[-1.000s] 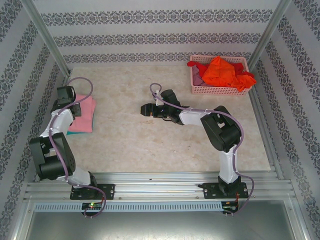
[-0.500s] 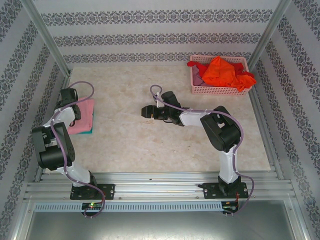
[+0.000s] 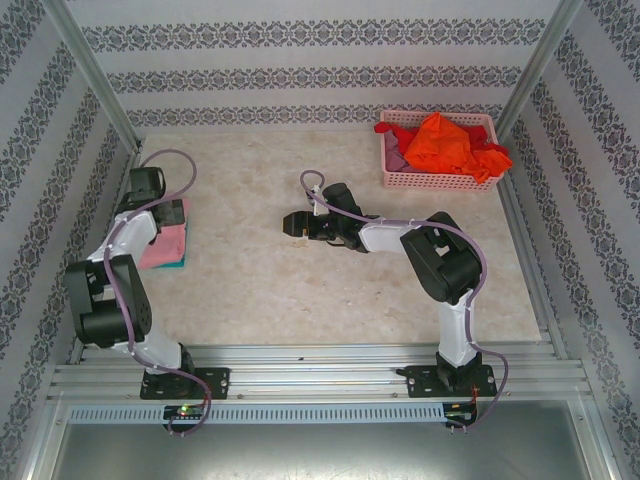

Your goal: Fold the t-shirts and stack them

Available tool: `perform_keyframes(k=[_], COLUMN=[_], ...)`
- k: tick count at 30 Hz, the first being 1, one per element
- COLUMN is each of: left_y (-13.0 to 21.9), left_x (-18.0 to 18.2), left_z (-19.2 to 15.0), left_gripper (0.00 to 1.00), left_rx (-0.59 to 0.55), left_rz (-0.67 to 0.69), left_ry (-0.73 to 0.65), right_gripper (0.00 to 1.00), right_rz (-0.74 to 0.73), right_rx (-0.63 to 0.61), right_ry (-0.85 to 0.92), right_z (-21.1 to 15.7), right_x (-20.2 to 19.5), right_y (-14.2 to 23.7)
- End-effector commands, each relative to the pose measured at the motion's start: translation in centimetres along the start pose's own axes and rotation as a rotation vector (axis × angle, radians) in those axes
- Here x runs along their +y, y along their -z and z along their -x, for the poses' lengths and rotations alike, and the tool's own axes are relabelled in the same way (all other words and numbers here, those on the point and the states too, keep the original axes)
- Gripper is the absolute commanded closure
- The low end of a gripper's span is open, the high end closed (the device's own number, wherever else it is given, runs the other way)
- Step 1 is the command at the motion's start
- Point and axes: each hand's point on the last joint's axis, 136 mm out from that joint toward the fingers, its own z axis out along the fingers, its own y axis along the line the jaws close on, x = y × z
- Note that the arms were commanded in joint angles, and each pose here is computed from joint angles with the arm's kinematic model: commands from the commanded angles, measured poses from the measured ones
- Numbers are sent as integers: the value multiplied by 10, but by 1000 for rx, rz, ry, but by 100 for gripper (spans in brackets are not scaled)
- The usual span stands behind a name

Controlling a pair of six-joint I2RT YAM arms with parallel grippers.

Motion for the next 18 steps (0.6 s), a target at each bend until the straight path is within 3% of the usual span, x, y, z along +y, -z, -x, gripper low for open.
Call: perform_keyframes(k=[1, 11, 14, 18], left_y=[-21, -39, -30, -3], left_x=[-18, -5, -14, -40], left_z=[-16, -43, -30, 1], left_gripper=[0, 0, 0, 0], left_rx=[101, 229, 166, 9], left_rz=[-60, -54, -118, -302], left_ry=[-7, -43, -10, 104], right_gripper=[33, 33, 33, 33], right_rz=[24, 18, 17, -15], right_rx=[-17, -19, -32, -70], right_ry=[5, -2, 6, 17], right_z=[5, 7, 11, 19], right_x=[5, 3, 5, 0], right_y=[1, 4, 7, 22])
